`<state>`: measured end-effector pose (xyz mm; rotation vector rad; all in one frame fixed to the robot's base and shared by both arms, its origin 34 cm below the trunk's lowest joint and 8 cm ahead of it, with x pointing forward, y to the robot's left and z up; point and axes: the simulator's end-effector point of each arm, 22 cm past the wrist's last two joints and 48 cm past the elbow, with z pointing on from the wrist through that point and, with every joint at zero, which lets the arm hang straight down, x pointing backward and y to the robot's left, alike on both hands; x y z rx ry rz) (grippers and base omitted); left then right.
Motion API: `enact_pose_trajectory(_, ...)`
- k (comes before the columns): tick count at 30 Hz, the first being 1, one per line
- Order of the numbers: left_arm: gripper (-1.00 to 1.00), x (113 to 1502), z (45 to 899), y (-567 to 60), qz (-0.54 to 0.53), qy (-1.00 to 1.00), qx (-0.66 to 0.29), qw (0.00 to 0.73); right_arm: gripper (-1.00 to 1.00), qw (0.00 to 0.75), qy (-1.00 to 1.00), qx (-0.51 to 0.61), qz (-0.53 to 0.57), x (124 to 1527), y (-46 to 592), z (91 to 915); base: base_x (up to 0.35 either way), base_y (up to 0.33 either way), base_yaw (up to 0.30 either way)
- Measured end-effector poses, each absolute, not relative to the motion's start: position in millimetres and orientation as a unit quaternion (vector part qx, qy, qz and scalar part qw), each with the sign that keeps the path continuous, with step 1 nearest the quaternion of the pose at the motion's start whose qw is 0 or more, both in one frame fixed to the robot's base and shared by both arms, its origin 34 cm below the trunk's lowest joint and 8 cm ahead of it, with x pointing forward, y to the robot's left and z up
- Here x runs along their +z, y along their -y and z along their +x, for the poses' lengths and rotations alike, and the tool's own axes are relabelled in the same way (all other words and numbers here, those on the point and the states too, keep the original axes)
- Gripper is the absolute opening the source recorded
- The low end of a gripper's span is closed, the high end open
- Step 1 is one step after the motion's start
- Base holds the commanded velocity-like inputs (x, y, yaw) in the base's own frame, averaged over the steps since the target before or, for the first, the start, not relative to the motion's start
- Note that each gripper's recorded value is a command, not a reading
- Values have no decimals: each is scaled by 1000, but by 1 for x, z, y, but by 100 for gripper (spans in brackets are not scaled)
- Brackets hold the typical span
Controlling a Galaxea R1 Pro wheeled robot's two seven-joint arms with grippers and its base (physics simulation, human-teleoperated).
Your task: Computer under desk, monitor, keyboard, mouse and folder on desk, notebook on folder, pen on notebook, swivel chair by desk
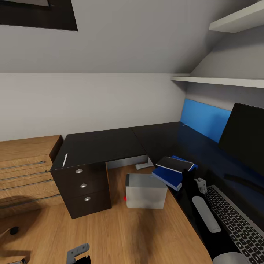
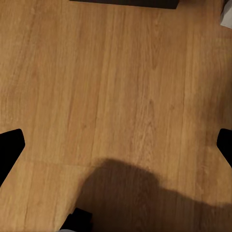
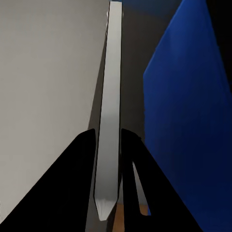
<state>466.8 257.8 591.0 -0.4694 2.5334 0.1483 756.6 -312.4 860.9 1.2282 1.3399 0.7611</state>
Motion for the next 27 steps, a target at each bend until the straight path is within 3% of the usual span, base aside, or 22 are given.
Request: enact_pose_trajectory(27, 100, 591, 466, -253, -171, -944, 53, 277, -100, 550, -568, 318, 523, 857, 313, 756, 40, -13, 0)
